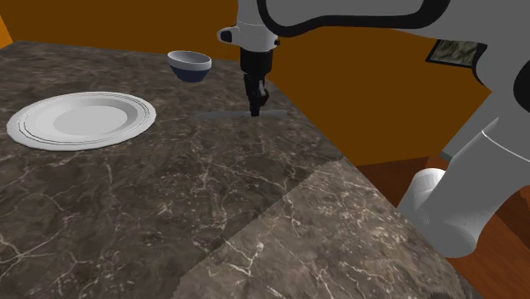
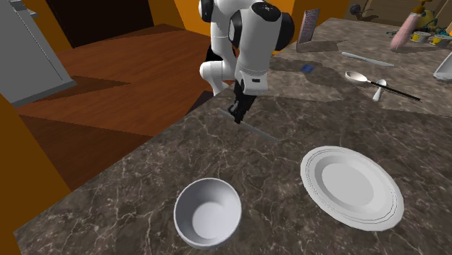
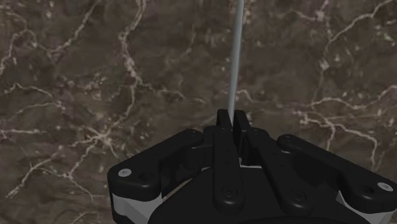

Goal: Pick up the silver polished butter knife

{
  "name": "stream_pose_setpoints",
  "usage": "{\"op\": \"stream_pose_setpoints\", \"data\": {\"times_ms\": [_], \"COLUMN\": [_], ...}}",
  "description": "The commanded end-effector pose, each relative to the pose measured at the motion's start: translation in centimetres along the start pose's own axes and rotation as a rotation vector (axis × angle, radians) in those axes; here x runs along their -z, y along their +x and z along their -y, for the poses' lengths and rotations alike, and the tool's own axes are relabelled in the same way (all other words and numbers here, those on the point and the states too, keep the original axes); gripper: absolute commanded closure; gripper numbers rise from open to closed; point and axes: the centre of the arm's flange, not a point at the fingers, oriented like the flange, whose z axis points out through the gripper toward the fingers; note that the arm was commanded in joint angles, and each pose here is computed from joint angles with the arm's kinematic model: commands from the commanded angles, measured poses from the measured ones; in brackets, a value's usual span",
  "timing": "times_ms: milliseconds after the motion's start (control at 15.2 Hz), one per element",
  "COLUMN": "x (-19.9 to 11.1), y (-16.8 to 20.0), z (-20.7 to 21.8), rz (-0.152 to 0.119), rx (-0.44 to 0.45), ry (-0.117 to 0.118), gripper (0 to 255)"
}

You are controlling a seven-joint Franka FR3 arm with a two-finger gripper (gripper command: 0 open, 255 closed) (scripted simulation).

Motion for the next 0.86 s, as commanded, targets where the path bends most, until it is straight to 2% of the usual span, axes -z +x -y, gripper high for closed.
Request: {"op": "stream_pose_setpoints", "data": {"times_ms": [0,660,792], "x": [1.0,6.2,6.3], "y": [-0.2,-0.9,-0.9], "z": [0.0,-0.2,-0.2], "rz": [0.000,0.000,0.000], "rx": [0.000,0.000,0.000], "ry": [0.000,0.000,0.000], "gripper": [255,255,255]}}
